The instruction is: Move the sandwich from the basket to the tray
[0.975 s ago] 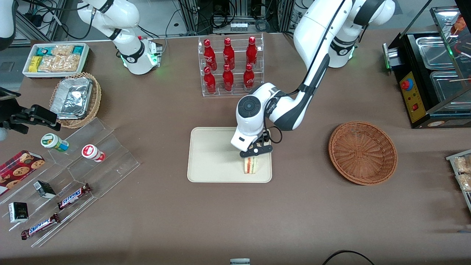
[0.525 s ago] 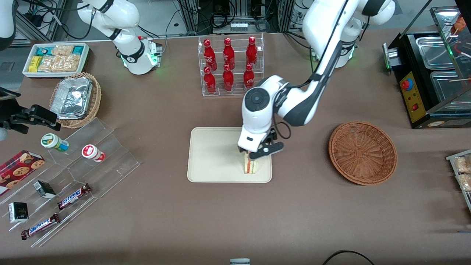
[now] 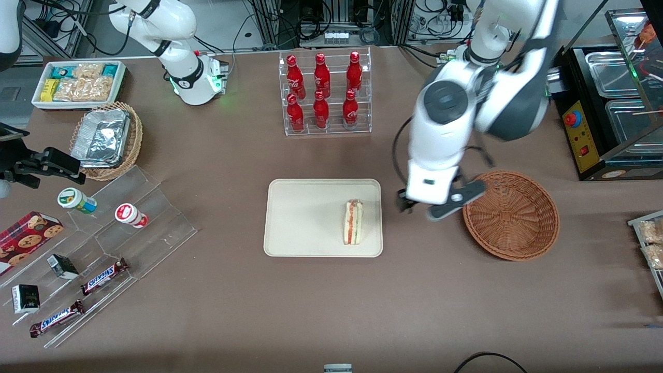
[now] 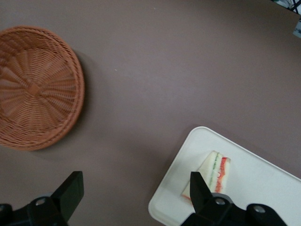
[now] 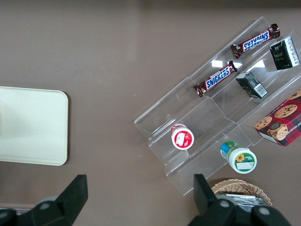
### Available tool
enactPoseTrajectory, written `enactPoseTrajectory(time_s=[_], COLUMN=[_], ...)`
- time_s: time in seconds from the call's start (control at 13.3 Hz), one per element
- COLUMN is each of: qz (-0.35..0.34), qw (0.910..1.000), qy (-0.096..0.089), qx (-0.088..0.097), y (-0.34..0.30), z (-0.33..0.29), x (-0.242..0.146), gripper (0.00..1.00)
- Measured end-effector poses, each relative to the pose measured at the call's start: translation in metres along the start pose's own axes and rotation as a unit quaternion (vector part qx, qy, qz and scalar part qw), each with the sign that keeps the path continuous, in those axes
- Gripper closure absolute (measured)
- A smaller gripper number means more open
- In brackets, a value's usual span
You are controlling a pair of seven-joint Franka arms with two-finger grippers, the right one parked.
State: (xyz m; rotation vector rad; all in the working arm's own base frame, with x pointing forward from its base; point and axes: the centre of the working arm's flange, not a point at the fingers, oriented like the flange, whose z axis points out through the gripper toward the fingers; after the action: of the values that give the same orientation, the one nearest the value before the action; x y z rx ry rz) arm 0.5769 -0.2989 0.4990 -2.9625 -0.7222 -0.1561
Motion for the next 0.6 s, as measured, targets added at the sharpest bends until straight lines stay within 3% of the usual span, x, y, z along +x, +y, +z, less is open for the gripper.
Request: enactPoseTrajectory(time_s=[0.22,0.45,0.6], qz=[0.019,0.024,0.038], qw=[0.9997,0.9992,0.9977], qy=[-0.014,-0.03,-0.055], qx=[0.002,-0.008,-0.014], y=[-0.06,-0.118,-0.164], z=[-0.03,-0.047,-0.052], x=[0.042,0.081,0.106], gripper=[0.0,0.0,0.0])
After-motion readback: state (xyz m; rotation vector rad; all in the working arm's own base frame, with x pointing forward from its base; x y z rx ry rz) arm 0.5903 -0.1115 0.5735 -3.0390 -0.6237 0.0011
